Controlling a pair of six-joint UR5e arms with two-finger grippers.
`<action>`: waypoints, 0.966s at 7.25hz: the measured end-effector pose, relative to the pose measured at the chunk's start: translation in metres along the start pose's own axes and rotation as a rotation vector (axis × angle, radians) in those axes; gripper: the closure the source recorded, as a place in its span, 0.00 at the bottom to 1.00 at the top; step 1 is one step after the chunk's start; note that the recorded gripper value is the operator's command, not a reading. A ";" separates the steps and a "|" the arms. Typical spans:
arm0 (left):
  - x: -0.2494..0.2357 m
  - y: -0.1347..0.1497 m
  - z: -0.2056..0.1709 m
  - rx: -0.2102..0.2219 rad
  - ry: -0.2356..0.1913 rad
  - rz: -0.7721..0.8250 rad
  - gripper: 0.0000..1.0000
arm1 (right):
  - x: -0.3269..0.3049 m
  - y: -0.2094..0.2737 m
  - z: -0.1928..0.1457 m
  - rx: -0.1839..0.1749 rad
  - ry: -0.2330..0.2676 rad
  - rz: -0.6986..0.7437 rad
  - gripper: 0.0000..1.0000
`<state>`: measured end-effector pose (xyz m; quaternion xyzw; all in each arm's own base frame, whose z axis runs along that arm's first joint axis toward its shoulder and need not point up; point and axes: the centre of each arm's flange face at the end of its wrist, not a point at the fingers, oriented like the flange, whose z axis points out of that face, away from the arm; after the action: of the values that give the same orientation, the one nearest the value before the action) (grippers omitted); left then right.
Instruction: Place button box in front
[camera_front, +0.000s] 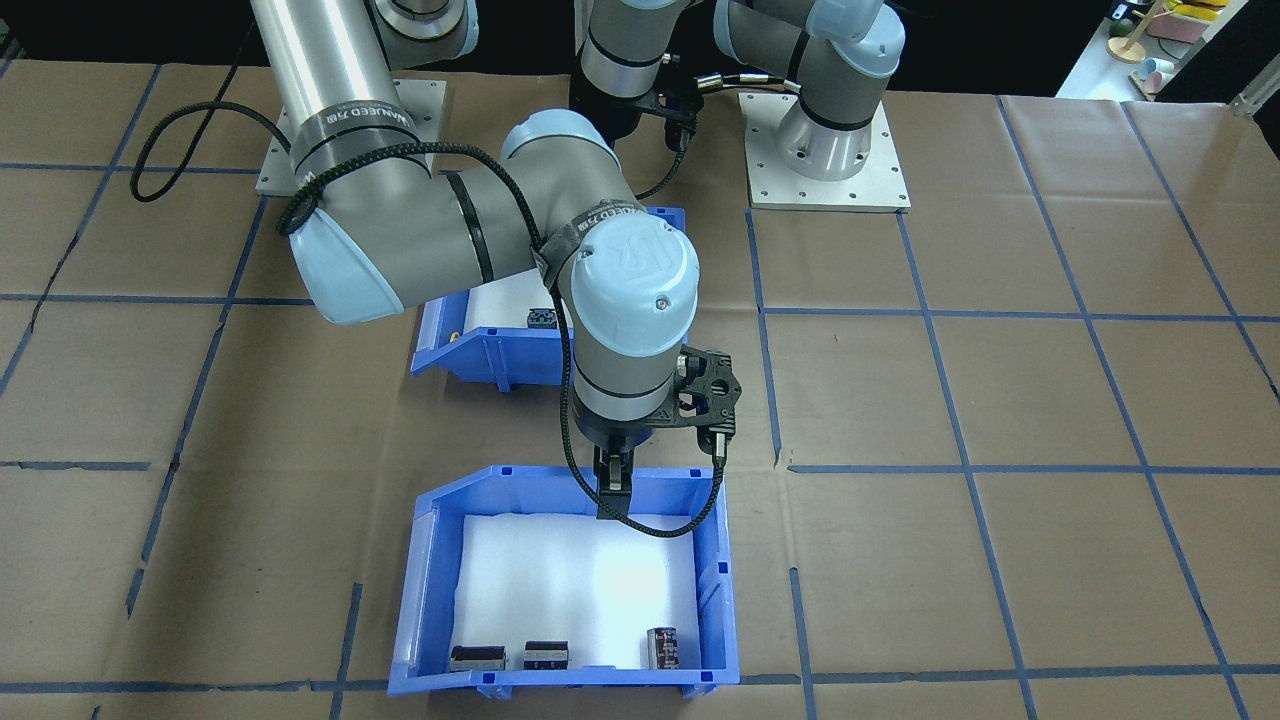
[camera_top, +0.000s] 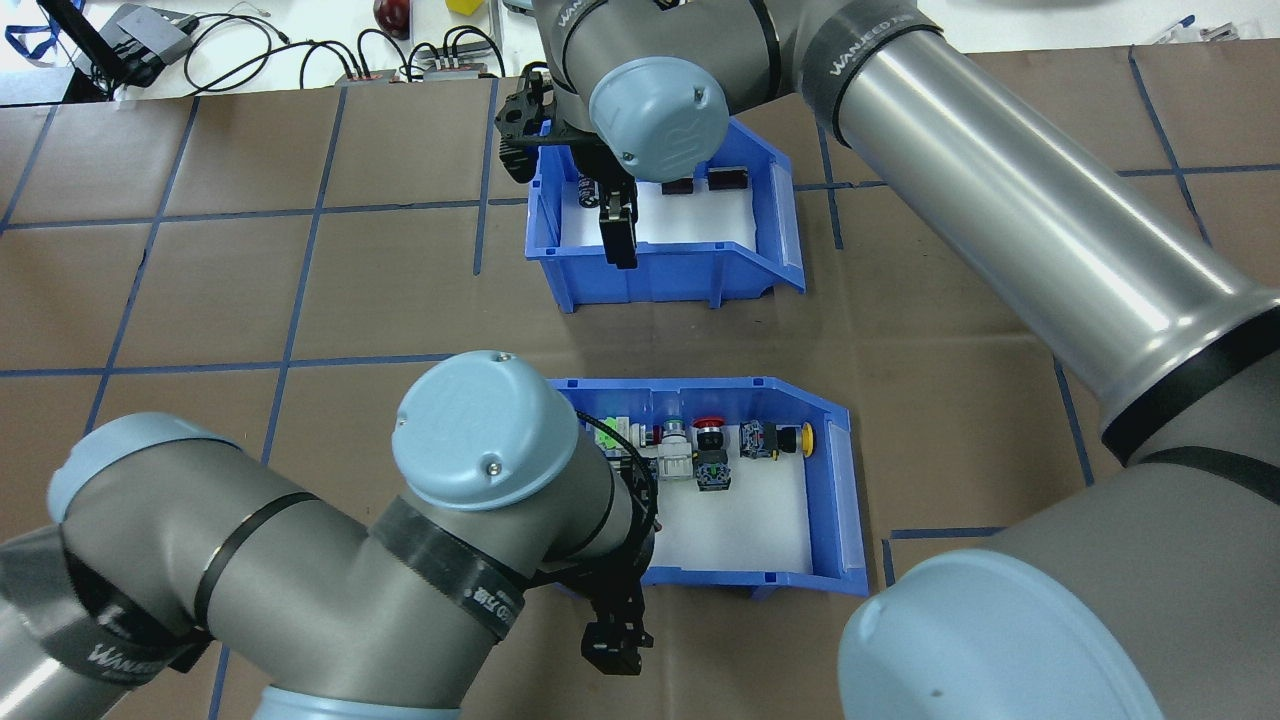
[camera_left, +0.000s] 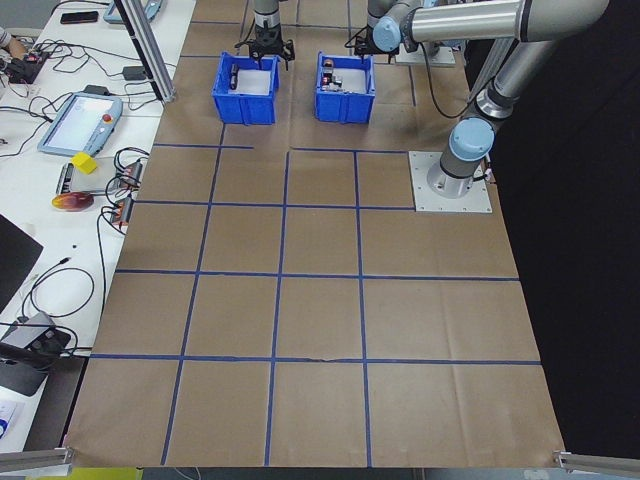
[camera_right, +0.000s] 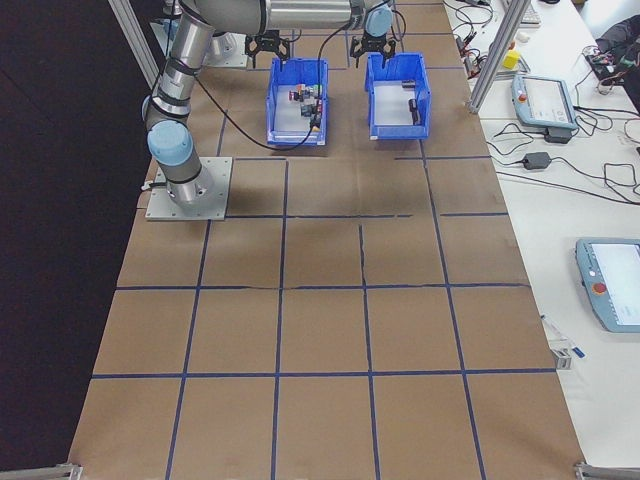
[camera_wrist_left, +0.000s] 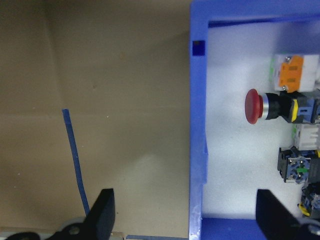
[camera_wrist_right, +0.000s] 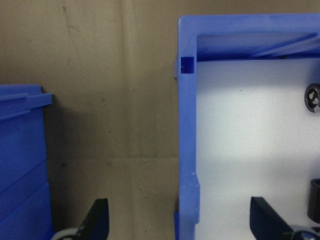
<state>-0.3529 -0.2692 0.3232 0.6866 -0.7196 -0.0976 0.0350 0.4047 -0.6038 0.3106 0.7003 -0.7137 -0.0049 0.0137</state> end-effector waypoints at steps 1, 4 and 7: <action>-0.001 0.004 0.008 0.023 0.007 0.004 0.01 | -0.003 0.001 0.018 0.012 0.032 0.004 0.00; -0.009 -0.003 0.033 0.056 0.018 0.004 0.01 | -0.009 0.005 0.049 0.028 0.074 0.014 0.31; 0.003 -0.002 0.056 0.038 0.067 -0.008 0.09 | -0.009 0.007 0.047 0.020 0.080 0.031 0.86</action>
<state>-0.3616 -0.2668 0.2683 0.6927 -0.7171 -0.0612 0.0456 0.3971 -0.5957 0.2641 0.6889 -0.7234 0.0306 0.0352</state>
